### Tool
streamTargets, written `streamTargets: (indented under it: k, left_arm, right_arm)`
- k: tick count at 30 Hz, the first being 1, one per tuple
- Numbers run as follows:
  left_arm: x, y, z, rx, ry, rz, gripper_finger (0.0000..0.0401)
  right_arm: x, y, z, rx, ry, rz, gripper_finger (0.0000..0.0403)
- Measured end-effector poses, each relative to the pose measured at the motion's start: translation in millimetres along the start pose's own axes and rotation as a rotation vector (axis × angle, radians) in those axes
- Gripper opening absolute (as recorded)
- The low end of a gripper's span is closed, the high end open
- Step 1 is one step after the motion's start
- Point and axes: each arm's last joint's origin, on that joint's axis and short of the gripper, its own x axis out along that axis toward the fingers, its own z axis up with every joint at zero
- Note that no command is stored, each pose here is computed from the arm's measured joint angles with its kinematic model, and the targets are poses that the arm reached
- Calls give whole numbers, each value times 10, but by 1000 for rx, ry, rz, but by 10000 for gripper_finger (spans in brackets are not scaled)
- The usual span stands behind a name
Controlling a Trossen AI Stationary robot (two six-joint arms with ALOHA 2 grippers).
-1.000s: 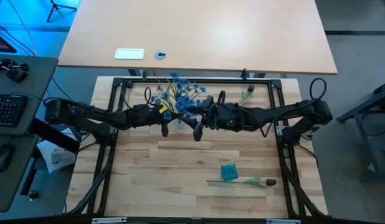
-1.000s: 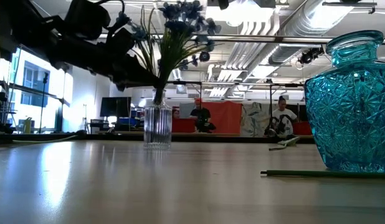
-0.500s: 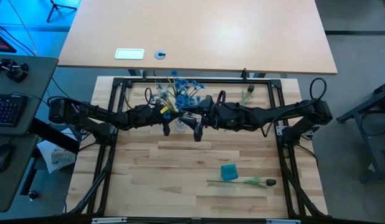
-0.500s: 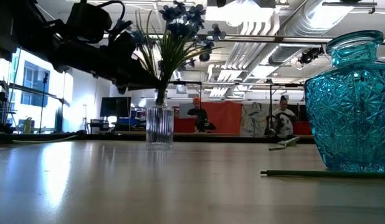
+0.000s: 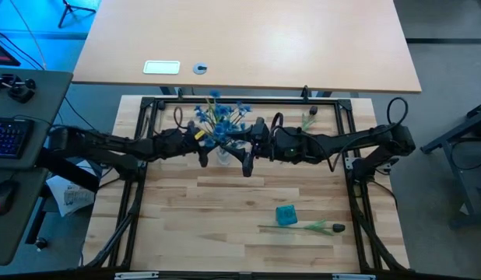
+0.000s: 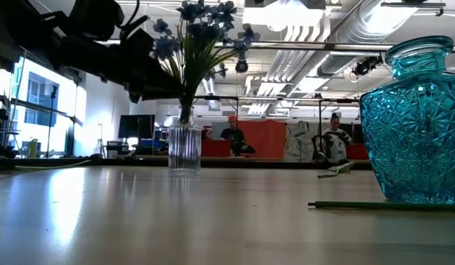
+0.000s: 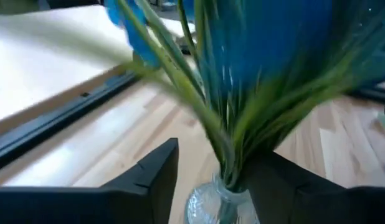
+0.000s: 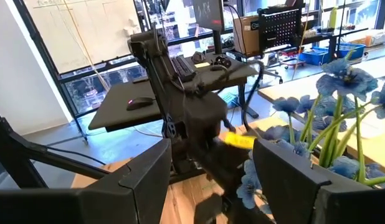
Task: Sort flowers into vase by color
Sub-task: Put the light blue flowers into the transparent vase, then put the top left dark blue flower into the blue vase
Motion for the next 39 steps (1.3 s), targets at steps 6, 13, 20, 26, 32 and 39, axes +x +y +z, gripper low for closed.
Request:
streamTargets:
  k: [6, 13, 20, 26, 32, 39]
  left_arm:
    - [-176, 24, 132, 4, -28, 9, 187]
    - [-460, 67, 194, -72, 20, 13, 191]
    - [-870, 74, 368, -157, -102, -50, 191]
    - [-1188, 122, 572, -239, -284, -28, 191]
    - [-1434, 184, 863, -205, -165, 172, 191]
    - [-1351, 248, 1066, -158, 239, 617, 191]
  right_arm:
    - [-63, -8, 85, -16, -27, 4, 222]
    - [-254, -40, 303, -58, -94, -25, 222]
    - [-473, -107, 397, -87, -34, -86, 222]
    - [-556, -125, 333, -94, 72, -101, 222]
    - [-597, -181, 130, -79, 276, -147, 222]
    - [-594, -246, -72, -95, 354, -181, 222]
